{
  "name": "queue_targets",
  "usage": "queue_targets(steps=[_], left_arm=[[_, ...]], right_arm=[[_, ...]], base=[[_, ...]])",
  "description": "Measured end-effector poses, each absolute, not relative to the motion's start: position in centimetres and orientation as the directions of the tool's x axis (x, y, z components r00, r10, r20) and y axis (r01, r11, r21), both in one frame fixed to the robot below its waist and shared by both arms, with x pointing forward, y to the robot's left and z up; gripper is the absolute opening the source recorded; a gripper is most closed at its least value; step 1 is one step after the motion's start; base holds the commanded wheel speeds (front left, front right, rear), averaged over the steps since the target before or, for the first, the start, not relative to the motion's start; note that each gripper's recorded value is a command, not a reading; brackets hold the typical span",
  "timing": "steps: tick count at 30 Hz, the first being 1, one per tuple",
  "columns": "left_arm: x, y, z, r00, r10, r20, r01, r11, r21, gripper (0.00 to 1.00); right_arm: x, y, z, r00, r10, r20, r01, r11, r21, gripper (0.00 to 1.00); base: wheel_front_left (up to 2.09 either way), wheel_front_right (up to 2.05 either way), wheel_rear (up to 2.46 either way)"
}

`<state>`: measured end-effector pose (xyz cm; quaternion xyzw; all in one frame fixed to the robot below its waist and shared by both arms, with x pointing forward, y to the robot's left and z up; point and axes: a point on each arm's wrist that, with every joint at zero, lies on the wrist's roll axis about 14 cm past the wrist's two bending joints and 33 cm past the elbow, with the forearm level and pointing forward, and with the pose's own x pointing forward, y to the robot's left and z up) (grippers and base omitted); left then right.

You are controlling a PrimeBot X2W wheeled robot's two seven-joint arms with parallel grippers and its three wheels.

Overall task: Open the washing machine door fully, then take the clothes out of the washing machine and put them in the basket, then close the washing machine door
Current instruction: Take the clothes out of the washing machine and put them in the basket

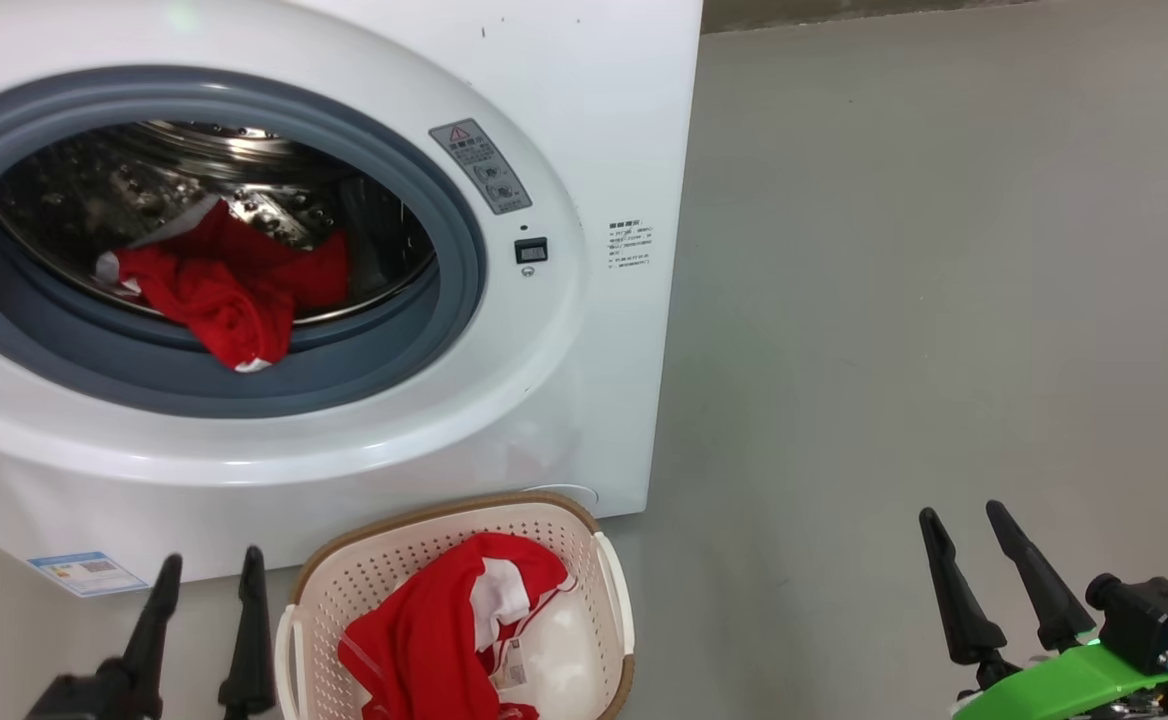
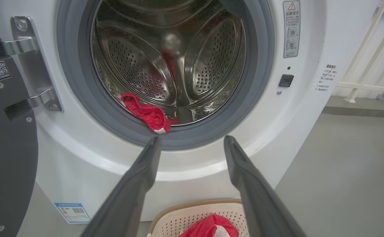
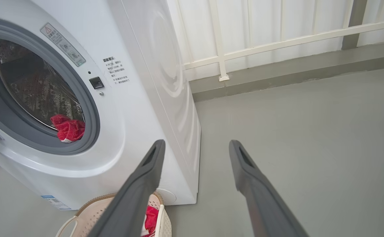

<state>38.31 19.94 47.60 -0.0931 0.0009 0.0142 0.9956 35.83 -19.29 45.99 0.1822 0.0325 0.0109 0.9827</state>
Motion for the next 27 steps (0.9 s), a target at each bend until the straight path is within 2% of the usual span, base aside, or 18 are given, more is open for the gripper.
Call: queue_targets(steps=[5,27], left_arm=[[37.0,20.2,46.9,0.999,0.035,-0.025,-0.039,0.983,-0.181,1.0],[37.5,19.7,46.4,0.999,0.027,-0.041,-0.034,0.982,-0.186,1.0]], right_arm=[[35.8,-19.5,45.9,0.998,0.027,-0.064,-0.002,0.933,0.359,1.0],[36.0,-19.8,45.2,0.996,0.012,-0.084,0.019,0.931,0.364,1.0]], base=[[0.0,0.0,0.0],[0.0,0.0,0.0]])
